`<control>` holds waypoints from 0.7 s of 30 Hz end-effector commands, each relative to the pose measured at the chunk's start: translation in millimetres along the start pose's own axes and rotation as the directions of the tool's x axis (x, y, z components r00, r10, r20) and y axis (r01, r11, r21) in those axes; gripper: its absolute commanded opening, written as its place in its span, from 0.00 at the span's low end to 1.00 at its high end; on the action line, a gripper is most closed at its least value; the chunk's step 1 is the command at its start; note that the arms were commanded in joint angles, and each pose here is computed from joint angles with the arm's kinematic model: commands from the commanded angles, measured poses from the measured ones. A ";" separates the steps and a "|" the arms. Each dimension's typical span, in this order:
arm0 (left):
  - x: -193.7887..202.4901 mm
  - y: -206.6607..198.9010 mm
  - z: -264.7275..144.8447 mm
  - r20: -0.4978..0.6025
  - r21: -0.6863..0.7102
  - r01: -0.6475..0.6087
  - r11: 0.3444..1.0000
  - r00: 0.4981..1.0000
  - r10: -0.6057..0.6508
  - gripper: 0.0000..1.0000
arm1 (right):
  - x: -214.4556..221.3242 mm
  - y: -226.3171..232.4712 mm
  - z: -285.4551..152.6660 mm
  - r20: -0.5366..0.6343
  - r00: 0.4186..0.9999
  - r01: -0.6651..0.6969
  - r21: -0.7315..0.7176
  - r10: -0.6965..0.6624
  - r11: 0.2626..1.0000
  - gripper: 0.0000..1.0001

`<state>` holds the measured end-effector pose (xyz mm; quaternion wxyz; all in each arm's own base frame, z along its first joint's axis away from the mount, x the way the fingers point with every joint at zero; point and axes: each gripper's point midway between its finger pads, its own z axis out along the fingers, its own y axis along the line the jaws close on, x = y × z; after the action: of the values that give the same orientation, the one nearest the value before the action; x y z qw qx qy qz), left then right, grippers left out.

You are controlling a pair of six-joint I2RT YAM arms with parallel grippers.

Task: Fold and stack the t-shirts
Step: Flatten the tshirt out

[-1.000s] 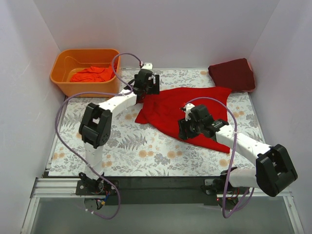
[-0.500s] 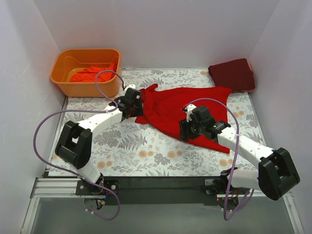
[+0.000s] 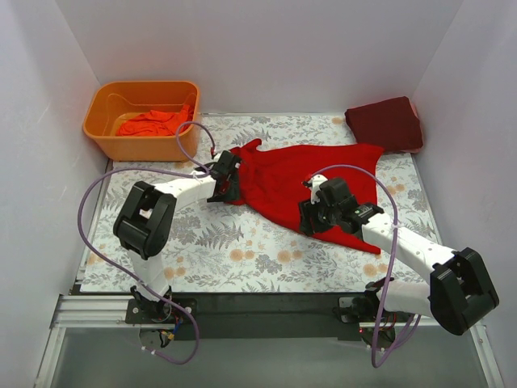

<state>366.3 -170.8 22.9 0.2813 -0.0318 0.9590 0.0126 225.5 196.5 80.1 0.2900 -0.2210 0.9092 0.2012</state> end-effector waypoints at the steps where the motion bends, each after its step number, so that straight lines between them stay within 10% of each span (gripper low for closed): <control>1: -20.0 -15.2 -4.4 0.040 0.041 0.014 0.999 0.999 -0.016 0.55 | 2.5 -3.6 -0.2 0.000 1.000 0.012 0.015 -0.012 1.000 0.61; 14: 27.0 -9.0 8.8 -0.106 0.019 0.009 1.000 0.994 -0.007 0.46 | 4.0 -6.6 -0.7 -0.008 1.000 0.026 0.029 -0.026 0.999 0.61; 21: 51.0 11.2 -1.5 -0.161 -0.048 0.013 0.999 0.987 -0.020 0.00 | 5.7 -15.6 -4.3 0.002 0.999 0.039 0.077 -0.039 0.996 0.61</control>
<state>365.1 -179.4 18.2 0.2703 -0.0516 0.9614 -0.0025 226.7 188.0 74.9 0.2923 -0.2267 0.9118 0.1783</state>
